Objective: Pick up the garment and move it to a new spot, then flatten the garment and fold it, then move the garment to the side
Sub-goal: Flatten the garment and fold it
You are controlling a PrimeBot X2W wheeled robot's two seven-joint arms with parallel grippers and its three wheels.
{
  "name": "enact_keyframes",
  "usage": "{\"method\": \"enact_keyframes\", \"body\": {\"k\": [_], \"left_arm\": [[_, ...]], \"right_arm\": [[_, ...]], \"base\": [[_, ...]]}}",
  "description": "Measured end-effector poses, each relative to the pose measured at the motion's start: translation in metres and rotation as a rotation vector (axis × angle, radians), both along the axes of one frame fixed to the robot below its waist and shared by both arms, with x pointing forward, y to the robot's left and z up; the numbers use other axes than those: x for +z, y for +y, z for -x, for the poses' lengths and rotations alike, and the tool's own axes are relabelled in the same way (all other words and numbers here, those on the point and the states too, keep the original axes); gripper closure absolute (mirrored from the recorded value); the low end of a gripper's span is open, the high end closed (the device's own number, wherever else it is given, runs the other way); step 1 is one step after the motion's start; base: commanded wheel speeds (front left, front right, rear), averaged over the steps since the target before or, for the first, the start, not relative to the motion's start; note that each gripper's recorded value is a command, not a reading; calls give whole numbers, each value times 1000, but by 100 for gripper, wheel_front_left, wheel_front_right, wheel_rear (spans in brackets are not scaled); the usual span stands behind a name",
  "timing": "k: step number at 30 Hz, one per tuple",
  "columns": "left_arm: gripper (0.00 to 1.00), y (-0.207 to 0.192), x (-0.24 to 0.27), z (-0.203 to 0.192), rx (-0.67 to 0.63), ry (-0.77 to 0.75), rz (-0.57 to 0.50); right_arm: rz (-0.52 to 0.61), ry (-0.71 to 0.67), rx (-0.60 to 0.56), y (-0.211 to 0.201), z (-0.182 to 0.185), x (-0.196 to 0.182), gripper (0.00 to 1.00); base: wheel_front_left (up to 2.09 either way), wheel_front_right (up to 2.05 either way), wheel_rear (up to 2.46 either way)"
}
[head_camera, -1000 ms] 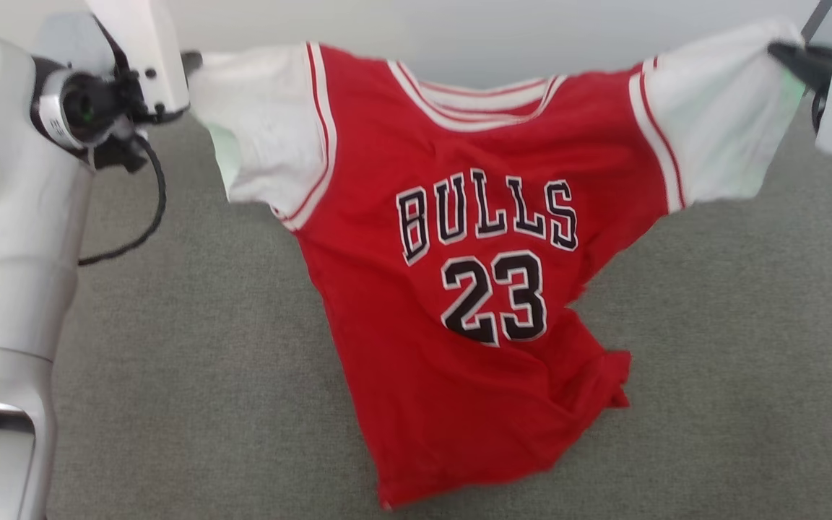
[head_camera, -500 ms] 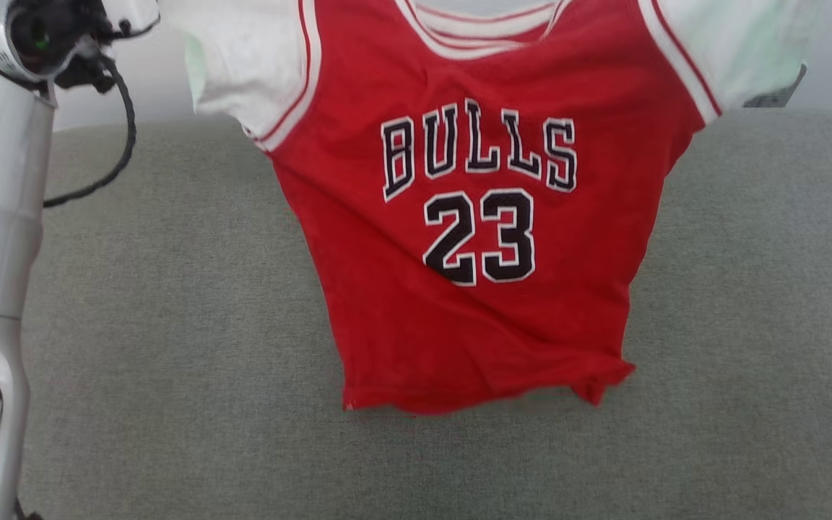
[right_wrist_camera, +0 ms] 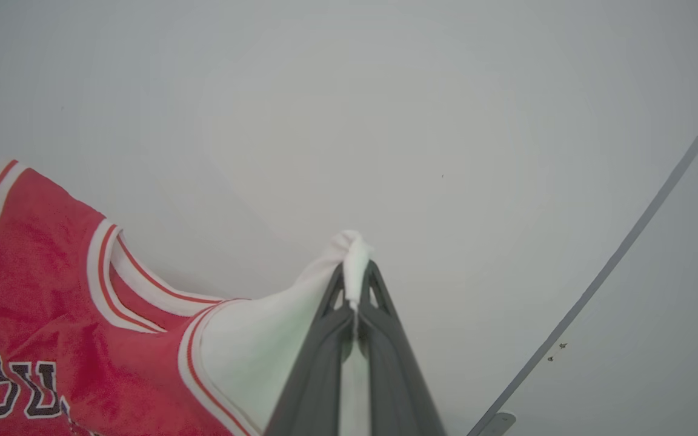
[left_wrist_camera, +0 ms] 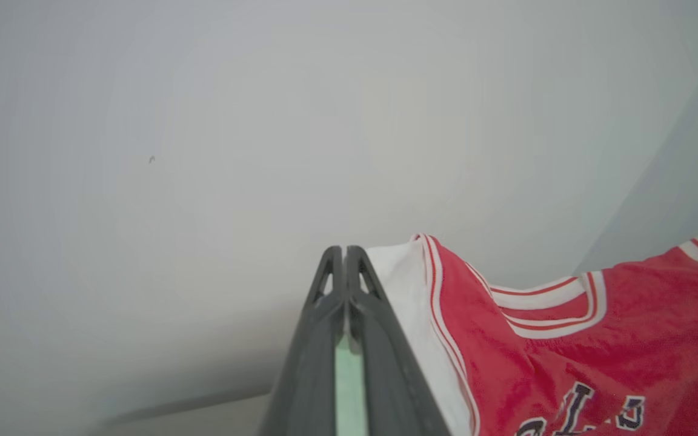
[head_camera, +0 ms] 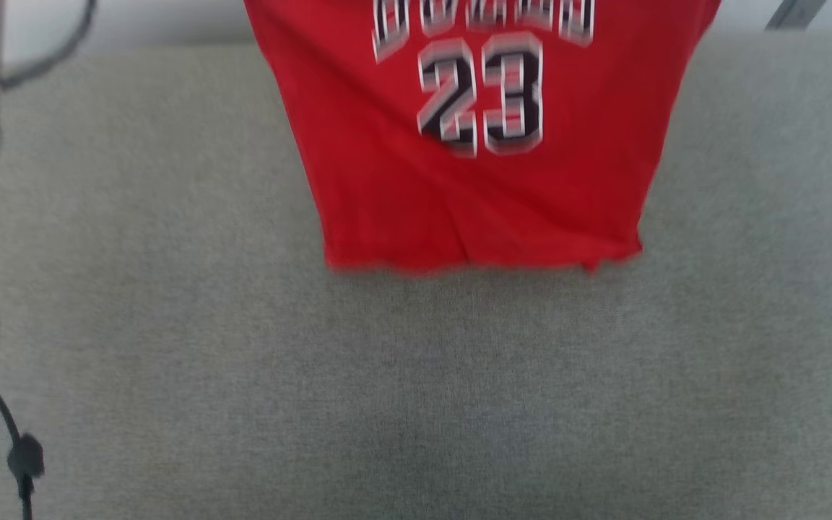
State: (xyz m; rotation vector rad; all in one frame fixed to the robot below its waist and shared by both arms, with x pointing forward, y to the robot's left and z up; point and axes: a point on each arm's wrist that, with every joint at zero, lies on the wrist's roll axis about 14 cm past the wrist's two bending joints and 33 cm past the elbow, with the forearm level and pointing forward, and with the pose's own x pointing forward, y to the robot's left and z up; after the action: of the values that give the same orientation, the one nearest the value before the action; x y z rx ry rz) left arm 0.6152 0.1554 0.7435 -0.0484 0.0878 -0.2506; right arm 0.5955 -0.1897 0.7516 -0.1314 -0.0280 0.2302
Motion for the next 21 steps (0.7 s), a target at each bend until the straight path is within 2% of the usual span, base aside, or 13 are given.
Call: {"method": "enact_keyframes", "body": {"k": [7,12,15,21], "left_arm": [[100,-5,38,-46,12,-308,-22],[100,-10,62,-58,1,-595,-43],[100,-12,56,-61,-11,-665,-35],[100,12,-6,-72,25,-530,-88]], "right_arm": [[35,-283,-41,-4,-52,21,100],[105,-506,-61,-10,-73,32,100],[183,-522,-66,-7,-86,22,100],[173,-356,-36,8,-103,-51,100]], "base": [[0,0,0],[0,0,0],[0,0,0],[0,0,0]]}}
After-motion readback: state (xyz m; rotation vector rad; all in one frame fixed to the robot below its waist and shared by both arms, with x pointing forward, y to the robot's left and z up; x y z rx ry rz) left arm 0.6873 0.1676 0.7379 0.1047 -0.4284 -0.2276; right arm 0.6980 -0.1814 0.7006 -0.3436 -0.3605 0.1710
